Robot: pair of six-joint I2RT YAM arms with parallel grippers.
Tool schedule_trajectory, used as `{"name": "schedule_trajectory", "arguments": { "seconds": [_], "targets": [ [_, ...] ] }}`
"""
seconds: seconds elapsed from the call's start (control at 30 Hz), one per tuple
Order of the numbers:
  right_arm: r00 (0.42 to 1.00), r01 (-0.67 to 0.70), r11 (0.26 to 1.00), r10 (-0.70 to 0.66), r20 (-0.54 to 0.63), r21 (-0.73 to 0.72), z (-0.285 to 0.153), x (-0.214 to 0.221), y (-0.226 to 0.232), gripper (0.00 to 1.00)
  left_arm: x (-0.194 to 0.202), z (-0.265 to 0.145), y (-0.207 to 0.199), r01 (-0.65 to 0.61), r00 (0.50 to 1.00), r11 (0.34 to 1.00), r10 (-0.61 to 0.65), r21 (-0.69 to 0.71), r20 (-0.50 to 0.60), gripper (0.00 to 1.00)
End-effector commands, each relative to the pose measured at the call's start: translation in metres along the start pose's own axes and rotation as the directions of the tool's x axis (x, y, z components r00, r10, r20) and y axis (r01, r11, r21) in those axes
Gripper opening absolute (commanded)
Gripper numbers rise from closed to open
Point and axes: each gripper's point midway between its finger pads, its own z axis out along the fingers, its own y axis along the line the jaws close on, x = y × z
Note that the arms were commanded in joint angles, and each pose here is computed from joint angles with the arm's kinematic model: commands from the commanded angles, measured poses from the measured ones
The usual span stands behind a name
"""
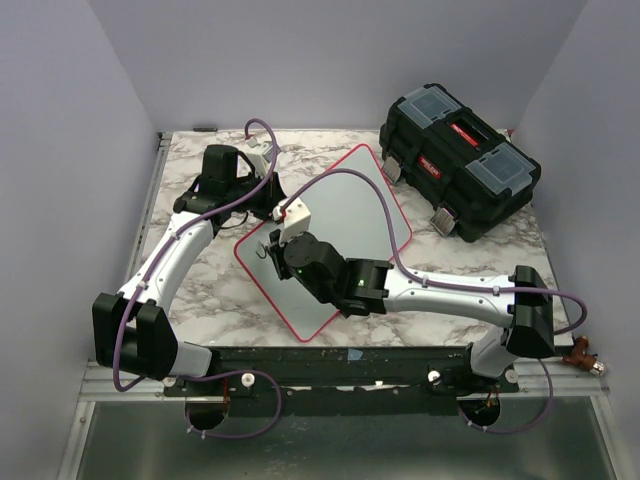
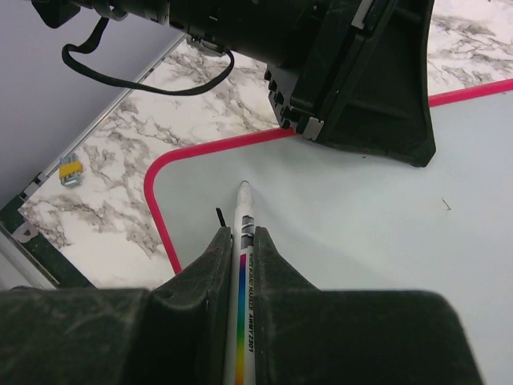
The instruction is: Write a sentence on the whiteboard
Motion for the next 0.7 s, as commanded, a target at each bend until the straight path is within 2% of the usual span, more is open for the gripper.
{"name": "schedule_trajectory", "arguments": {
  "seconds": [0.0, 0.33, 0.67],
  "targets": [
    [0.999, 0.043, 0.997, -0.042, -0.03, 0.062, 0.009, 0.009, -0.007, 0.01, 0.024, 0.001, 0.004, -0.035, 0.996, 0.999, 0.032, -0.04, -0.082, 0.0],
    [0.996, 0.023, 0.999, -0.019, -0.083, 0.05, -0.002, 0.029, -0.013, 0.01, 0.023, 0.001, 0.003, -0.034, 0.996, 0.999, 0.031, -0.04, -0.082, 0.0],
    [0.982, -0.015, 1.0, 0.015, -0.189, 0.001, -0.014, 0.066, -0.013, 0.01, 0.023, 0.001, 0.004, -0.036, 0.996, 0.998, 0.033, -0.042, -0.082, 0.0]
  ]
}}
